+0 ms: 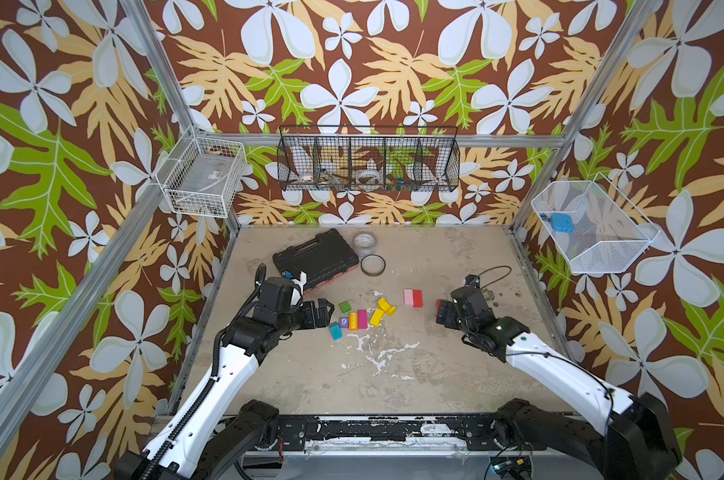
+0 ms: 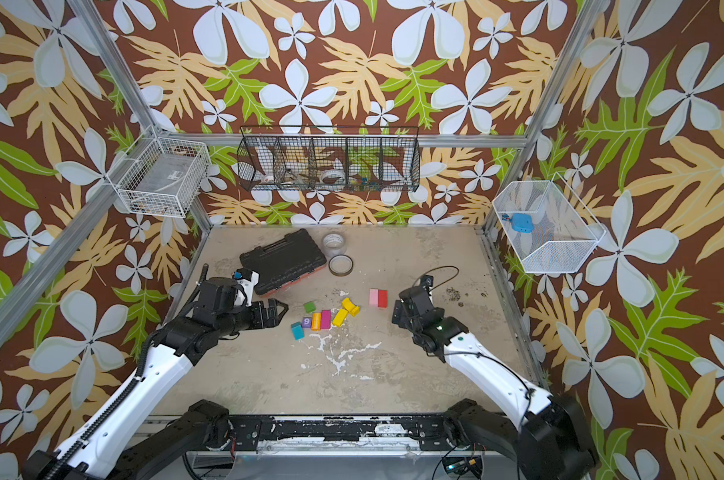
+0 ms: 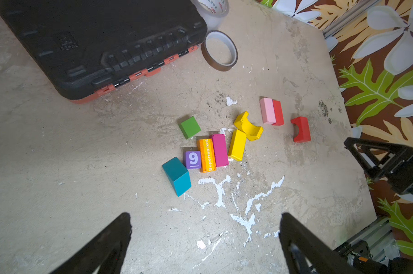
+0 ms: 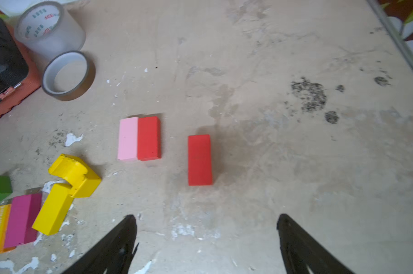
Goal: Build the wood block tower
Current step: 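Open the right gripper and lift it away from the pink and red pair, then move the right gripper to the notched red block and grasp it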
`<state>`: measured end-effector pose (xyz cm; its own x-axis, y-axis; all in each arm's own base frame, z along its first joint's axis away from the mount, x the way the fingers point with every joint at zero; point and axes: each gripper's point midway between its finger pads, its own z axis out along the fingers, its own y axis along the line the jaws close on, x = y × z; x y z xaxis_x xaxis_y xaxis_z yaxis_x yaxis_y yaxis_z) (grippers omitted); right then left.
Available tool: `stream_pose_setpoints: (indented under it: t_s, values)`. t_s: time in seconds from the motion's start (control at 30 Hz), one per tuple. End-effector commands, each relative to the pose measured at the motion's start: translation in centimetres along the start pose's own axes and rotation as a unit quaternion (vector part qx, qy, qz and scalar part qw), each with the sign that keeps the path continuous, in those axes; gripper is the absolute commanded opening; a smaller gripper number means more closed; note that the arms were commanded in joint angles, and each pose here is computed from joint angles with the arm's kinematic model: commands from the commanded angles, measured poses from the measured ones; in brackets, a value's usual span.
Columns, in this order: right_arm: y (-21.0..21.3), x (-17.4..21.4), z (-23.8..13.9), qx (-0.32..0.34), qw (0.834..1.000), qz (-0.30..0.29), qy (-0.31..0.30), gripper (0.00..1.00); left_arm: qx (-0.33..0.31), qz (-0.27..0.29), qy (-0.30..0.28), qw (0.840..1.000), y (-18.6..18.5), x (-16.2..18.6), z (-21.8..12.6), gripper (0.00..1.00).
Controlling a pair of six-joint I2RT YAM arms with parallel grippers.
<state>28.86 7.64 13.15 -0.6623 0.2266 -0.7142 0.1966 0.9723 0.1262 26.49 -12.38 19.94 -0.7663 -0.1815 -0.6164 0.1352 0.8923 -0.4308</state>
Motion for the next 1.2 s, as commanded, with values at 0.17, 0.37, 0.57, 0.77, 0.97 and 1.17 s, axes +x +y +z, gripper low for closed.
stream_pose_setpoints:
  t_s: [0.17, 0.37, 0.57, 0.77, 0.97, 1.17]
  values:
    - [-4.4, 2.8, -1.3, 0.004, 0.999, 0.044, -0.014, 0.95, 0.008, 0.005, -0.014, 1.0, -0.4, -0.4, -0.5, 0.99]
    - [-2.2, 4.7, 0.4, -0.044, 0.998, 0.035, 0.028, 0.94, 0.009, 0.006, -0.02, 1.0, -0.5, -0.5, -0.9, 0.98]
    - [0.6, 5.3, 3.5, -0.059, 0.994, -0.009, 0.089, 0.87, 0.004, 0.005, -0.016, 1.0, -0.4, -0.4, -0.7, 0.99]
    - [1.0, 4.2, 6.2, -0.012, 0.993, -0.043, 0.112, 0.77, 0.003, 0.004, -0.01, 1.0, -0.3, -0.4, -0.4, 0.98]
    - [1.0, 3.5, 8.3, 0.024, 0.991, -0.058, 0.12, 0.71, 0.001, 0.004, -0.007, 1.0, -0.2, -0.3, -0.2, 0.99]
    - [1.8, 3.8, 10.4, 0.028, 0.987, -0.068, 0.141, 0.54, 0.001, 0.003, -0.002, 1.0, -0.2, -0.1, 0.0, 0.98]
